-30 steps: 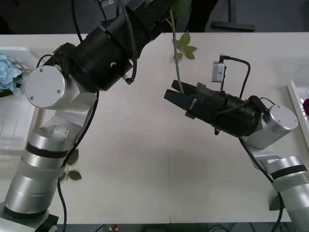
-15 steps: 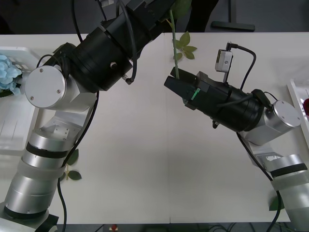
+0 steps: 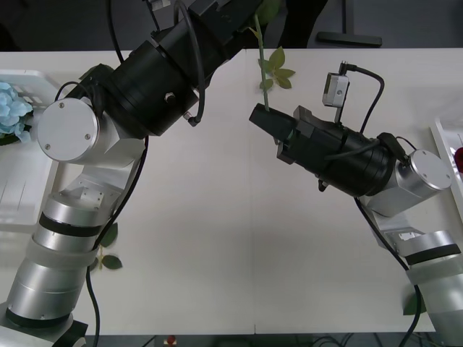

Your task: Place the red flowers into the right box and the blue flowers into the left box. If a person shows an open palm, hand one flower to the person first, then continue sorting.

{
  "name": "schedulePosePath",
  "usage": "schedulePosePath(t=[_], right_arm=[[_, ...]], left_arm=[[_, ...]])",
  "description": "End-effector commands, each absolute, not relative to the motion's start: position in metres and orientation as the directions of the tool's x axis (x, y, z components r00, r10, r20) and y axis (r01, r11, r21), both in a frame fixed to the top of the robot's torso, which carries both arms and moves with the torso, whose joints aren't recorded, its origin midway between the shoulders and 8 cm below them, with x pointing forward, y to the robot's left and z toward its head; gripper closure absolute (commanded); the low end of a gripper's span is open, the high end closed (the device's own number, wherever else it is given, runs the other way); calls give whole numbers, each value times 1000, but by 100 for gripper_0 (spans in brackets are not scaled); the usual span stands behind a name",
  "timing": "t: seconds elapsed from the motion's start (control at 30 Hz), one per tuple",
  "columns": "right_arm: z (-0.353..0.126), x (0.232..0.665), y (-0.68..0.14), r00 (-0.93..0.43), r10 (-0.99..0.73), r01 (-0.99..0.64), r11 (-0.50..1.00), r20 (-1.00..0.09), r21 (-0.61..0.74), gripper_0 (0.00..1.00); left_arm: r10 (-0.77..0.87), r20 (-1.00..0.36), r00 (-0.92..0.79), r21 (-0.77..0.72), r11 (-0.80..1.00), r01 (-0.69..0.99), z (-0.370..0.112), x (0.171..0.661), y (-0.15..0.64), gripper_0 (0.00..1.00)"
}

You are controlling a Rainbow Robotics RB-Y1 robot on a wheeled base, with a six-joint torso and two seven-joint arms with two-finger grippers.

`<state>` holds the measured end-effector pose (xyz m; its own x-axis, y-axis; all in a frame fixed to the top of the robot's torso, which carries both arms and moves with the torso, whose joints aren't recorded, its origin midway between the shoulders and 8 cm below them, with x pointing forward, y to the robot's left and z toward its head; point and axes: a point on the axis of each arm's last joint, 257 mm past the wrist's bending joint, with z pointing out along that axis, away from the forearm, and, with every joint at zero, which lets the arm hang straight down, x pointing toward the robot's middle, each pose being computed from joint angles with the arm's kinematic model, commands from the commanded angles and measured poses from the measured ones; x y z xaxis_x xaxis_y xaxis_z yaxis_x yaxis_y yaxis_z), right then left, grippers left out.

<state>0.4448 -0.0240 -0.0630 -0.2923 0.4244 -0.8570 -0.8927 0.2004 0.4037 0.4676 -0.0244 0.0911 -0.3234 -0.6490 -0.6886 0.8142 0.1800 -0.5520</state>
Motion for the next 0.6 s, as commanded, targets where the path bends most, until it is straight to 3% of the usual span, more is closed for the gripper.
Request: schedulePosePath(t=[0.03,0.23,0.27,0.3,0.33,0.4,0.5,0.6], right_arm=[[-38,440,-21,-222,443,-921,197,-869,336,100],[-37,440,-21,-221,443,-921,197,-869,335,100],[-37,440,-22,-221,443,-921,198,-869,336,100],[-38,440,-21,-222,443,-921,197,-869,336,100],[-38,440,-21,-222,443,-921,197,-869,336,100],[-38,440,-21,-222,443,-921,197,-869,336,100],[-37,440,-22,-219,444,-921,199,-869,334,100],[-37,440,-22,-219,443,-921,199,-869,334,100]], left_arm=[[-662,-665,-347,-568,146,810,96,461,-21,100],[-661,-665,-348,-568,146,810,96,460,-21,97],[-661,-665,-348,-568,146,810,96,460,-21,89],[-660,-667,-346,-567,148,810,95,460,-20,61],[-659,-668,-346,-567,150,810,95,461,-20,40],[-657,-670,-346,-567,152,810,94,461,-19,20],[-648,-673,-356,-569,147,809,91,459,-18,2],[-631,-685,-363,-566,148,811,88,458,-17,0]])
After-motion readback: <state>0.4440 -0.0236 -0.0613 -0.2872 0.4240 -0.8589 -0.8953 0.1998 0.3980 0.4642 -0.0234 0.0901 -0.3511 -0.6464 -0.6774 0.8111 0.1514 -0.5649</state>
